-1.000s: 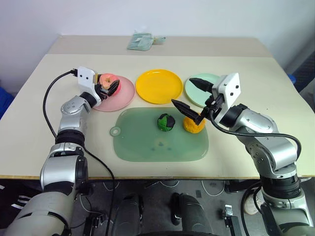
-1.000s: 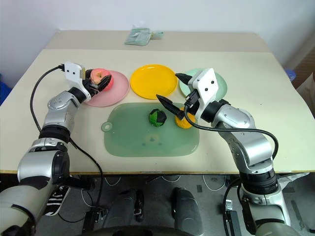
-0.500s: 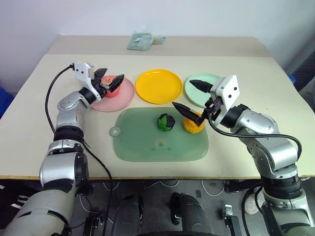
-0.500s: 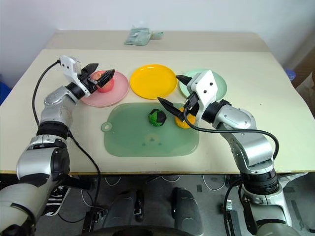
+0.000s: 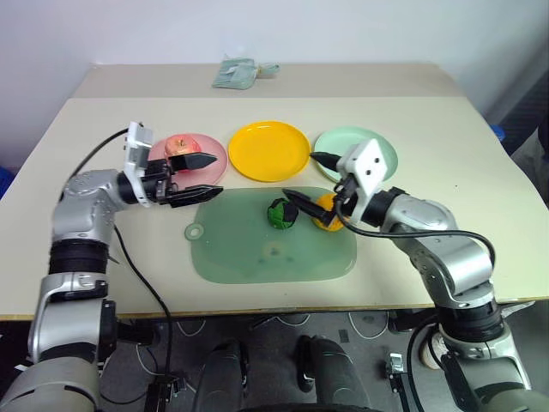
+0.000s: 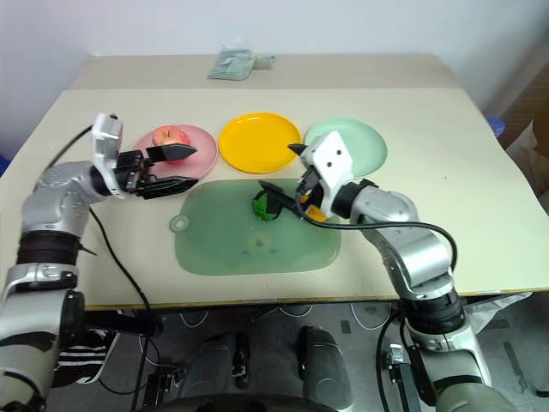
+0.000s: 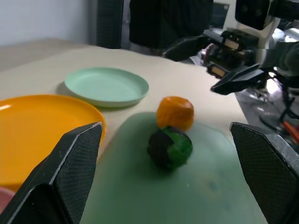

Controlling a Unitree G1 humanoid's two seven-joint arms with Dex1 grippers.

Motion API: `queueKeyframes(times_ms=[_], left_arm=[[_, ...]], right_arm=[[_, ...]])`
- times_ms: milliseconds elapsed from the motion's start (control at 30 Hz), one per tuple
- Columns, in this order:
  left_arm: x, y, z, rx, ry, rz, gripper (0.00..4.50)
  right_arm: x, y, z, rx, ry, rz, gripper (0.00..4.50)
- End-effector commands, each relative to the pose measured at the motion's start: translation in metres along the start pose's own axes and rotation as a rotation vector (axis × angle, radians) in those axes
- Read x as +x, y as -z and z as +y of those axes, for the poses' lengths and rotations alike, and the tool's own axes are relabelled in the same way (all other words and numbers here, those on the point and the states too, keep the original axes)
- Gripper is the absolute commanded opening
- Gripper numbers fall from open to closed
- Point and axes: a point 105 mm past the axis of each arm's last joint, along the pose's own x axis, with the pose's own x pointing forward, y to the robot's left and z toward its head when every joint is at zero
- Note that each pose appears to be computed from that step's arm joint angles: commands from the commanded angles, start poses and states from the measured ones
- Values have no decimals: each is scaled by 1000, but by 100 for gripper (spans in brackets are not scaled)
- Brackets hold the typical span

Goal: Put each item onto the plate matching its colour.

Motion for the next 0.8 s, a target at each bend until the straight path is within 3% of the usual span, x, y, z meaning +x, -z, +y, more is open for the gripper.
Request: queueKeyframes(times_ms=[33, 200, 800], left_arm=[[-6, -7, -10, 18, 26, -3, 446], [-8, -9, -18, 18, 26, -31, 446], [-15, -3, -29, 15, 23, -40, 446]], right_arm=[[10, -9, 10, -15, -41, 0, 450], [23, 23, 2, -8, 5, 149, 450], [23, 51, 6, 69, -35, 272, 450]])
